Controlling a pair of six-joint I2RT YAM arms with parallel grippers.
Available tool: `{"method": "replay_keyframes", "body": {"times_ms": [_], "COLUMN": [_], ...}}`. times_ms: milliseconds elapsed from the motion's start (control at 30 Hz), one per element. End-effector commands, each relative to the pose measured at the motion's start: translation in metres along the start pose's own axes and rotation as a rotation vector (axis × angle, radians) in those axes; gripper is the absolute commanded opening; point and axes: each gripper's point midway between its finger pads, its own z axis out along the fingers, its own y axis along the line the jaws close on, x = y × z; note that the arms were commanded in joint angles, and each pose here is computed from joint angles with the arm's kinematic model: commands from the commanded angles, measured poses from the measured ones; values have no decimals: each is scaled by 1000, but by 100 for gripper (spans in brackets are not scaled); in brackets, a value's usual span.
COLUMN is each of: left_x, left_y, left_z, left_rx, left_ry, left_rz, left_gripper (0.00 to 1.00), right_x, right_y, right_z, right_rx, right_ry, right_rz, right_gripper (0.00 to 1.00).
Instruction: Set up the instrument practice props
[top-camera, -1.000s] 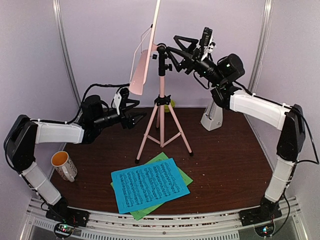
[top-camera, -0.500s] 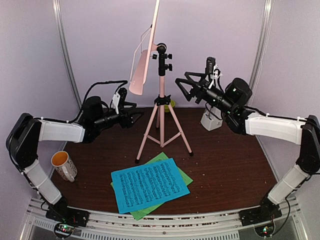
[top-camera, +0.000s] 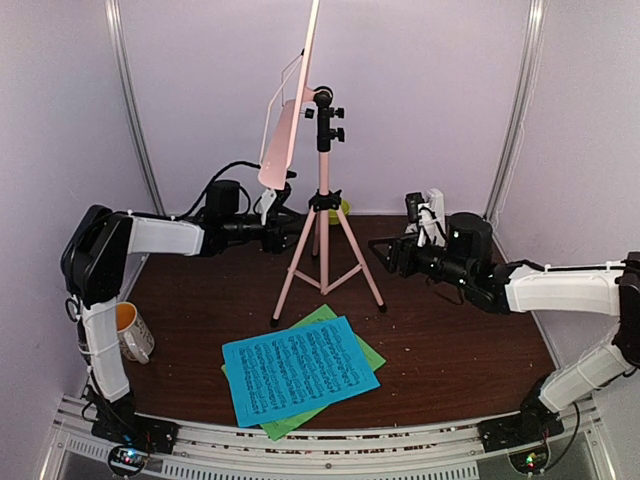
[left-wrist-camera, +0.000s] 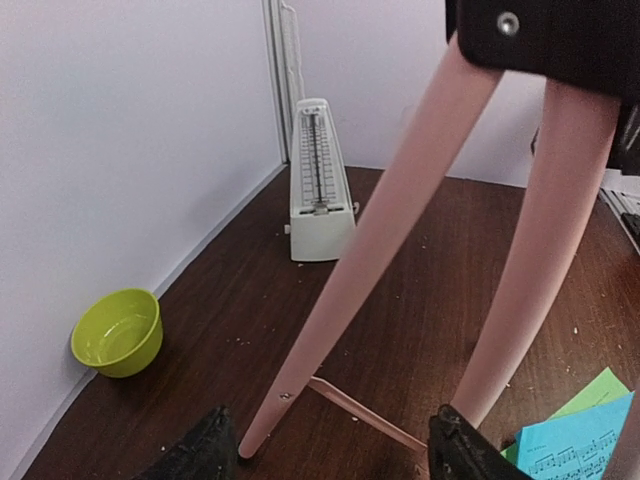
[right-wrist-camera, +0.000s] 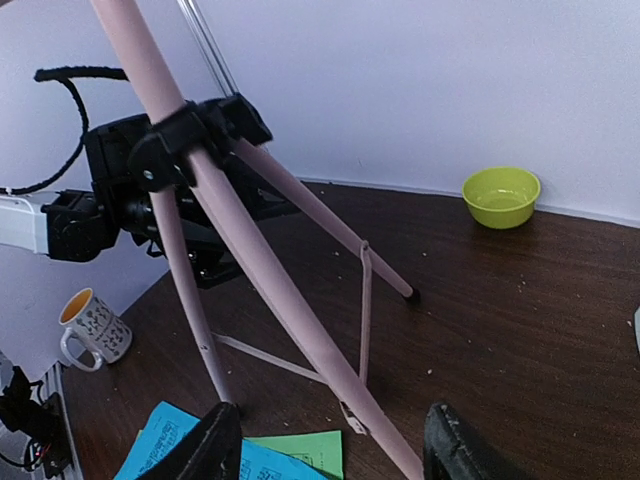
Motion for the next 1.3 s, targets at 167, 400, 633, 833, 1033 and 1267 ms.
{"method": "replay_keyframes", "body": {"times_ms": [167, 400, 633, 833, 1033, 1267], "left_x": [-20, -26, -20, -33, -40, -39], "left_y": [2, 3, -2, -9, -7, -14], "left_z": [19, 23, 24, 34, 42, 43], "left_rx": [126, 120, 157, 191, 200, 223], "left_ry": [-117, -98, -34, -72, -83, -84], "left_rz": [99, 114, 182, 207, 219, 209], "left_gripper": [60, 57, 57, 56, 52, 32], "right_x": [37, 37, 37, 39, 41, 34], "right_y": [-25, -26, -28, -25, -26, -30], "right_z": [17, 35, 40, 40, 46, 54], "right_rx": [119, 131, 147, 153, 173, 209], "right_ry": [39, 47, 73, 81, 103, 112], "right_rz": [42, 27, -2, -15, -49, -87], "right_gripper": [59, 56, 55, 53, 53, 48]}}
